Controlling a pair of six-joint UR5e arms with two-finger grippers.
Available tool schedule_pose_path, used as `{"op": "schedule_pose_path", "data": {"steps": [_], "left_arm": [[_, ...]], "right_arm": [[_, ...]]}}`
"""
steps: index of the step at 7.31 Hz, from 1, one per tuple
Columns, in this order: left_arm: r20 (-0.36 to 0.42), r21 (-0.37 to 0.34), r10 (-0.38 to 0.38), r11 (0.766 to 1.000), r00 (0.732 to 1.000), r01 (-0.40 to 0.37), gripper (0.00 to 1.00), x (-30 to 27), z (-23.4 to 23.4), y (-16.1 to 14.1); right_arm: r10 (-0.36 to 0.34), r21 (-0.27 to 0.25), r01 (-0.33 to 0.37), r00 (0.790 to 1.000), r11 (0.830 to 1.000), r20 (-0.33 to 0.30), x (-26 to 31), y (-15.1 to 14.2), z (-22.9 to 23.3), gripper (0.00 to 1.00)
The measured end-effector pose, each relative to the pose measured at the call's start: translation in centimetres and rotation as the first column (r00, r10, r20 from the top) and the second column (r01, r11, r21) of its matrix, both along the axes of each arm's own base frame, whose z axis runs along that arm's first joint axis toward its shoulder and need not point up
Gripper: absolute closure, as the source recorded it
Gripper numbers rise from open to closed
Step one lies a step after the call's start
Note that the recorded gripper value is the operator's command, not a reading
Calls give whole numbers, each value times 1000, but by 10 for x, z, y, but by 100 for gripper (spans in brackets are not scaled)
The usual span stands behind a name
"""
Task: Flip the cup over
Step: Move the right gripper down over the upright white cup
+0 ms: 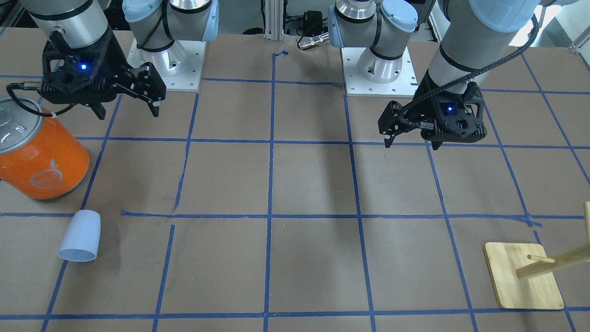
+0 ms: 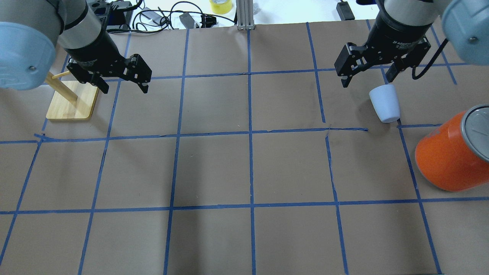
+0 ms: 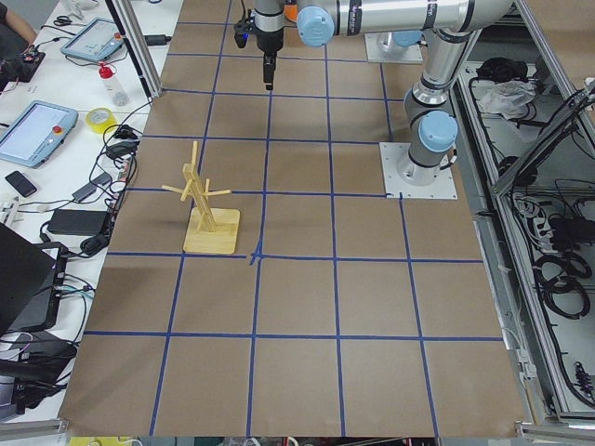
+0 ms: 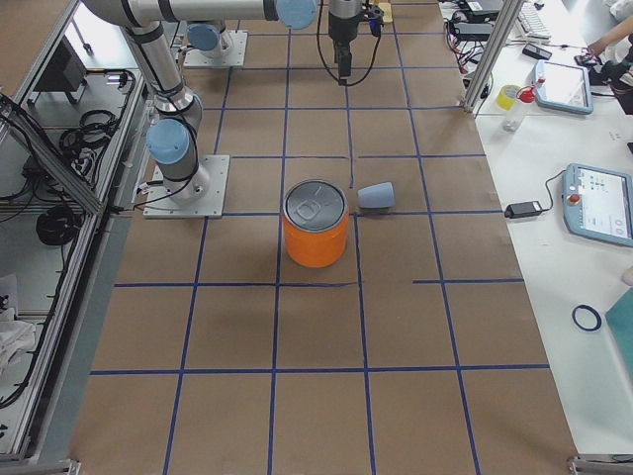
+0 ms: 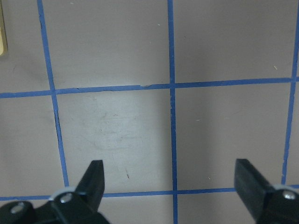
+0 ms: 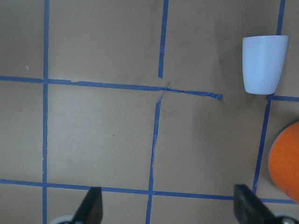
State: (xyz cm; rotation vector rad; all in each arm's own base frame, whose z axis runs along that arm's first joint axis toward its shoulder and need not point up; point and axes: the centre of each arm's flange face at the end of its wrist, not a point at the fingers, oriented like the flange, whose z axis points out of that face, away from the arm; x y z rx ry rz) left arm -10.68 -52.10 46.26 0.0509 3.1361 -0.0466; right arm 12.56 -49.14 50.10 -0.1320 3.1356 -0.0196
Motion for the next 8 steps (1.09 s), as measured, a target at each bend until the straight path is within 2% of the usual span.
{"op": "schedule_pose_path", "data": {"steps": [5, 6, 8], "left_arm": [[1, 0, 0, 1000, 1000, 0, 0, 0, -1, 0], [1, 1, 0, 1000, 1000, 0, 0, 0, -1, 0], [0, 3, 0, 1000, 1000, 0, 0, 0, -3, -1]], "right_arm": [[-19, 20, 19, 1000, 1000, 1, -17, -7, -14, 0], [-34, 18, 34, 999, 999, 1, -32, -22, -24, 0], [-78, -28, 78, 997, 997, -10, -82, -81, -73, 0]]}}
